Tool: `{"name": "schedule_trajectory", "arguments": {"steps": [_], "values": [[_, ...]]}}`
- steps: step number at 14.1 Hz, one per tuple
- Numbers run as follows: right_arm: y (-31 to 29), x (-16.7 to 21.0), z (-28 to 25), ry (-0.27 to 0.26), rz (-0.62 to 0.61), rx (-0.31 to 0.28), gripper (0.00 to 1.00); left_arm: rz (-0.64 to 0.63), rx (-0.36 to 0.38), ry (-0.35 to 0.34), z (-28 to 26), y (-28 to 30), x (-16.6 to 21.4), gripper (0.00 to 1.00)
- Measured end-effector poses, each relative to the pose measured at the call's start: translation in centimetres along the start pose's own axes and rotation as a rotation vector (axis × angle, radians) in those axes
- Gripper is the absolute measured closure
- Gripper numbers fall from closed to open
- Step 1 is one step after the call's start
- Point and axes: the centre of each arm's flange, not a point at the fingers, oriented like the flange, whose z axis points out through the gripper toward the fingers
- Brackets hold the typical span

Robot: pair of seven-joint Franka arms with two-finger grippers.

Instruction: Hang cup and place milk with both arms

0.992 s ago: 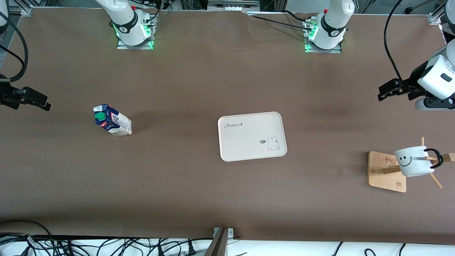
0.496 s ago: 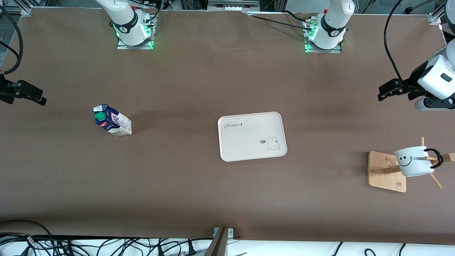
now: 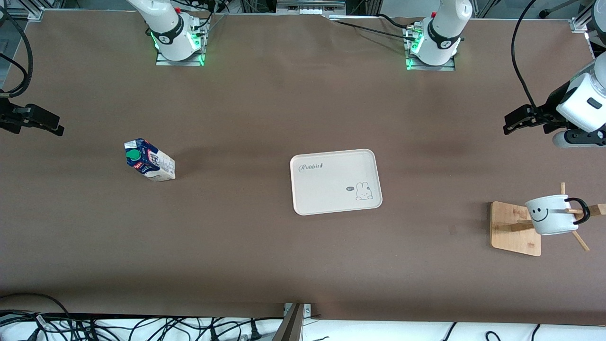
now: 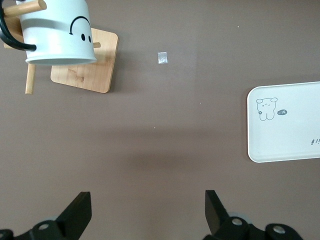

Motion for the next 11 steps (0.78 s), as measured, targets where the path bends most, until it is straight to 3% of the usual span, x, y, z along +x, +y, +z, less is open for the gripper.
{"name": "schedule_trajectory", "arguments": {"steps": [11], "values": [[0.1, -0.06, 0.11, -0.009, 0.017, 0.005, 0.0, 0.0, 0.0, 0.0, 0.0, 0.0, 0.0, 0.0]]}}
